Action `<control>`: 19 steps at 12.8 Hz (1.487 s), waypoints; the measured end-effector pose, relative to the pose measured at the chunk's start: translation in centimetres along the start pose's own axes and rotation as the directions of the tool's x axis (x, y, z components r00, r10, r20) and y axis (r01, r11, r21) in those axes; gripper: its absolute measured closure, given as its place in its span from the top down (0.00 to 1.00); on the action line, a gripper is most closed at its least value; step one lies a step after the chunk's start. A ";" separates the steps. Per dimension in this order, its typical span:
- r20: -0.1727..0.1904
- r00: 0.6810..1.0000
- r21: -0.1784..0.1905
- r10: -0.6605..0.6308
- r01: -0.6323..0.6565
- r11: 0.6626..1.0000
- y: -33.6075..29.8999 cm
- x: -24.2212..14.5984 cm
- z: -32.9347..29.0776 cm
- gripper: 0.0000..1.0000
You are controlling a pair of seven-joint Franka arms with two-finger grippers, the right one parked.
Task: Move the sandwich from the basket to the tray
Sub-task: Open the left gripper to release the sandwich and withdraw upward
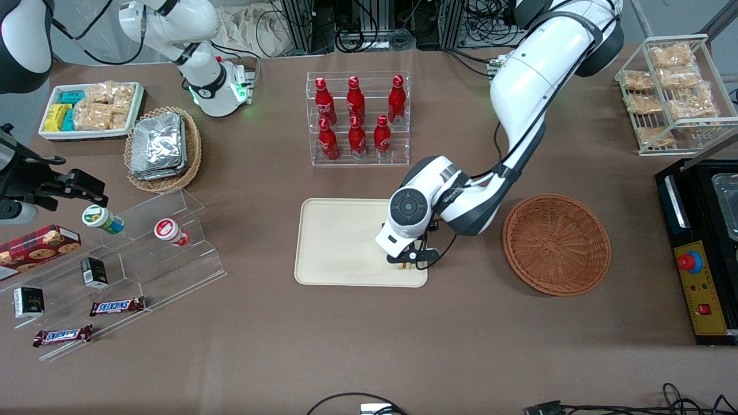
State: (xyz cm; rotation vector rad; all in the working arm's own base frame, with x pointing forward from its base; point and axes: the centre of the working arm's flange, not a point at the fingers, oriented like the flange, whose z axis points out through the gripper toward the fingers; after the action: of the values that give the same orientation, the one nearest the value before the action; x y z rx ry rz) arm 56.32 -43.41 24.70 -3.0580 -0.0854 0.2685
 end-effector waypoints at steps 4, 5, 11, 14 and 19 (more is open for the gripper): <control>-0.055 0.998 0.004 -0.016 0.016 1.000 -1.2 0.8 -4.2 1.00; -0.069 0.997 0.015 -0.026 0.027 1.000 -1.9 0.7 -6.2 1.00; -0.129 0.975 -0.006 -0.182 0.183 0.983 -11.9 1.1 -19.3 1.00; -0.141 0.962 0.005 -0.235 0.238 0.971 -16.0 0.5 -21.4 1.00; -0.132 0.973 0.037 -0.188 0.194 0.980 -23.3 -1.9 -23.0 1.00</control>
State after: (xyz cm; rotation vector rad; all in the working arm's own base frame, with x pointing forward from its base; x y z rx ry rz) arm 57.40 -21.80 49.37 -2.9800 -0.3573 0.0614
